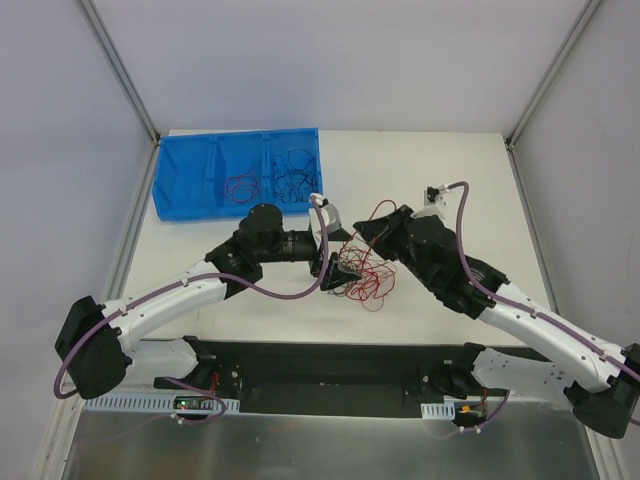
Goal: Untangle the cables
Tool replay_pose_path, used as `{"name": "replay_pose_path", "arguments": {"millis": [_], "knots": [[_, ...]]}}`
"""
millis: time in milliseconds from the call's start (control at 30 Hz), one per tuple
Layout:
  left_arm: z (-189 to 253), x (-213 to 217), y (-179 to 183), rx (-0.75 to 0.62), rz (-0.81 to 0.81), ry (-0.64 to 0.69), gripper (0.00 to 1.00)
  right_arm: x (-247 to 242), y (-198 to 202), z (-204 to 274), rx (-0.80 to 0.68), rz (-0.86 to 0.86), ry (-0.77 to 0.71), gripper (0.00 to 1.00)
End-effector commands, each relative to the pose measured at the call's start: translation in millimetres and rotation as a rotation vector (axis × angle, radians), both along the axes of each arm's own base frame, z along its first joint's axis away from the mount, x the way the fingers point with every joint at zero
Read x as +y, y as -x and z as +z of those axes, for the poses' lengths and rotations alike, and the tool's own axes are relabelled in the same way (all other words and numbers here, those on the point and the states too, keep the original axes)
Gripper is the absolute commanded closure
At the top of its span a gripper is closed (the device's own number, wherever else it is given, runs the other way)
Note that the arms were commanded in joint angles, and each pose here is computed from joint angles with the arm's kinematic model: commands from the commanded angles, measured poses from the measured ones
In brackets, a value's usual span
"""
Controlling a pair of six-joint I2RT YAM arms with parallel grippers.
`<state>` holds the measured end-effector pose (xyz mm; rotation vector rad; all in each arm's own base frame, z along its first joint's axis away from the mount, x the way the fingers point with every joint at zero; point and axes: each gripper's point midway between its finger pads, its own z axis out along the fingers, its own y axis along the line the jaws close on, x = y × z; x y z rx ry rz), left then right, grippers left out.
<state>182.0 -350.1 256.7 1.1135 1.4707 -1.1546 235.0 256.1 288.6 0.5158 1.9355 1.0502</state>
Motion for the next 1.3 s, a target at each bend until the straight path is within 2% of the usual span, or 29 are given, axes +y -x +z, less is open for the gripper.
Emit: {"name": "replay_pose_path", "arguments": {"millis": [0, 167, 367, 500, 600, 733, 767, 800, 867, 1000, 1133, 1267], "knots": [[14, -7, 6, -0.042, -0.054, 0.034, 0.01, 19, 4, 14, 0.039, 0.007, -0.108, 1.0], [10, -8, 1, -0.037, -0.025, 0.023, 0.05, 29, 4, 11, 0.069, -0.03, -0.155, 1.0], [4, -3, -17, -0.011, 0.093, -0.041, 0.25, 30, 7, 7, 0.064, -0.091, -0.152, 1.0], [4, 1, -20, -0.013, 0.114, -0.058, 0.4, 24, 9, 4, 0.059, -0.14, -0.129, 0.99], [9, 2, -17, -0.033, 0.106, -0.046, 0.57, 21, 10, 2, 0.053, -0.157, -0.118, 0.94], [11, 4, -15, -0.046, 0.098, -0.045, 0.96, 13, 10, 2, 0.04, -0.182, -0.107, 0.88], [10, 3, -14, -0.043, 0.092, -0.045, 1.0, 10, 9, 2, 0.032, -0.188, -0.101, 0.87], [10, 3, -14, -0.038, 0.088, -0.046, 1.0, 9, 9, 4, 0.022, -0.19, -0.095, 0.84], [11, 2, -11, -0.036, 0.072, -0.039, 1.0, 5, 10, 8, -0.012, -0.179, -0.057, 0.7], [8, 1, -12, -0.034, 0.075, -0.043, 1.0, -13, 14, 7, -0.13, -0.066, 0.153, 0.22], [11, 1, -11, -0.027, 0.075, -0.036, 1.0, -66, 26, -25, -0.157, 0.042, 0.423, 0.1], [11, 3, -16, -0.026, 0.106, -0.037, 1.0, -123, 53, -45, -0.209, 0.035, 0.526, 0.06]]}}
